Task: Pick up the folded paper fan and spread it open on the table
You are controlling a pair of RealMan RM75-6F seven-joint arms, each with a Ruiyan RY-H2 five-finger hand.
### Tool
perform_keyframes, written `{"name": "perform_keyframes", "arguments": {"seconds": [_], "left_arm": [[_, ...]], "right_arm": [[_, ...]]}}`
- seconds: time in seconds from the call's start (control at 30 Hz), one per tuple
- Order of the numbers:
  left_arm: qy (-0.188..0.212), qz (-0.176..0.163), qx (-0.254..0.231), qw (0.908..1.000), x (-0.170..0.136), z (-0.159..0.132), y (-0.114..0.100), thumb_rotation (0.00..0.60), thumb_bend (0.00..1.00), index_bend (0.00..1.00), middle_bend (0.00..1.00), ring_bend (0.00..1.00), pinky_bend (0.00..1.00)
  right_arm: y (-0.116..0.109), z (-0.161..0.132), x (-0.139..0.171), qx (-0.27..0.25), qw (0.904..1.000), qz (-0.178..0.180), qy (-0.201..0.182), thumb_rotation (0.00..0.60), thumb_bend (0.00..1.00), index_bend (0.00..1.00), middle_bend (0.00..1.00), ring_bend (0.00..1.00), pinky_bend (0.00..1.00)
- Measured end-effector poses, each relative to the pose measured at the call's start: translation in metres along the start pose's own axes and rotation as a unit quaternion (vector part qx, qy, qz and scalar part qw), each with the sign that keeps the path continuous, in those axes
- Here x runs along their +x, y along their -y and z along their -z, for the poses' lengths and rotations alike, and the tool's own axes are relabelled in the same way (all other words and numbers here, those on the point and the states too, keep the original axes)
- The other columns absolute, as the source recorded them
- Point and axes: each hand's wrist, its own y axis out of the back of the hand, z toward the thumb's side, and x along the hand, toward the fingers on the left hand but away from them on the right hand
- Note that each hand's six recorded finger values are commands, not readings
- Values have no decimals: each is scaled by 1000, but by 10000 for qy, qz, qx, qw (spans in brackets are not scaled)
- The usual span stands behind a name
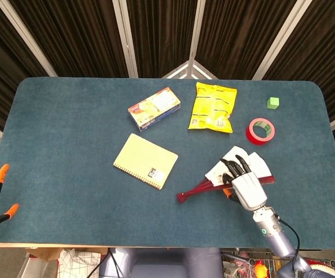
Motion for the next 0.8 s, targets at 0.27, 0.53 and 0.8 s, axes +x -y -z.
{"name": "perform_keyframes", "arguments": {"seconds": [0.27,0.53,0.8], "left_arm": [[112,88,85,9999,3,-7,6,600,130,51,0,0,0],[457,176,76,9988,13,-20,15,600,131,52,0,0,0],[806,343,-42,9962,27,-35,32,600,131,52,0,0,0]], "right_arm": [[-27,-6,-27,28,9998,32,-208,600,472,845,200,235,140],[-52,-21,-56,-103,9991,20,-399,600,472,886,200,237,143],[-87,-53,-84,-103,9969,145,-760,600,472,900,200,238,149]]}}
